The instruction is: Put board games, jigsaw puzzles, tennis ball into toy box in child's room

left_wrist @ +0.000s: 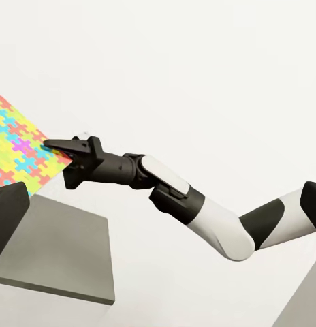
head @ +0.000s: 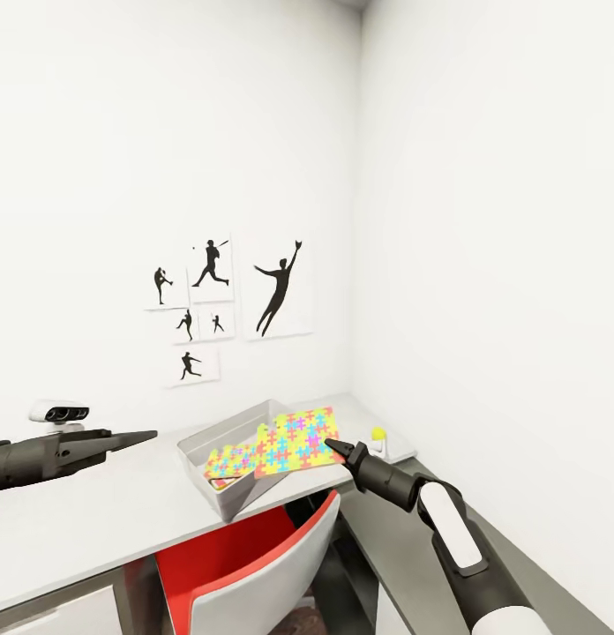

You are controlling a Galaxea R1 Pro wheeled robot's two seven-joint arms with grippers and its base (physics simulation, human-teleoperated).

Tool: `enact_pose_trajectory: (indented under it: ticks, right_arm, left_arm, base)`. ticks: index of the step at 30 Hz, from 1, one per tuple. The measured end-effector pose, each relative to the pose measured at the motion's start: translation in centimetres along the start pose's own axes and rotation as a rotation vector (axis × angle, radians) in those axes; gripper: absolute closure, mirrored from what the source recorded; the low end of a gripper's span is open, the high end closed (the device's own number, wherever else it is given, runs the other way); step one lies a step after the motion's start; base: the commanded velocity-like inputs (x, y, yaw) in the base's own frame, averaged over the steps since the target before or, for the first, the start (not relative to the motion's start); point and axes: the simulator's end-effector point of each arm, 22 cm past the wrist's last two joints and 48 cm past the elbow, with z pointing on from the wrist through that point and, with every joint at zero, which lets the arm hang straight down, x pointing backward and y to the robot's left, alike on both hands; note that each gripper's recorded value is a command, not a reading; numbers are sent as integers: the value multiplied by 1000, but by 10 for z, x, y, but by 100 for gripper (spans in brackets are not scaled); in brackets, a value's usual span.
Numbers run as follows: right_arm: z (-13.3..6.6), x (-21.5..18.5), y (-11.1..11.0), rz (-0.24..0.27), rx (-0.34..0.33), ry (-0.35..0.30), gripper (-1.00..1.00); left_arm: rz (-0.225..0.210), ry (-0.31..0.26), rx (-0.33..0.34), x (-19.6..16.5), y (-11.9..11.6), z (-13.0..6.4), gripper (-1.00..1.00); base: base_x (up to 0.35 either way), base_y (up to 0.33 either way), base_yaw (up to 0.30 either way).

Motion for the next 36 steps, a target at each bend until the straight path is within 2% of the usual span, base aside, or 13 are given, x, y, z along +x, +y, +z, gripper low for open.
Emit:
enact_pose_trajectory:
  ticks: [26,36]
  right_arm:
    - [2,-1,6,-10,-11,-2,100]
    - [3,0,-1,-1,-4,2,100]
  left_arm:
    - [-6,2,-3,1,3,0,-100]
    - [-21,4,-6,4,10,1,-100]
  base:
    - [0,0,8]
    - [-23,0,68]
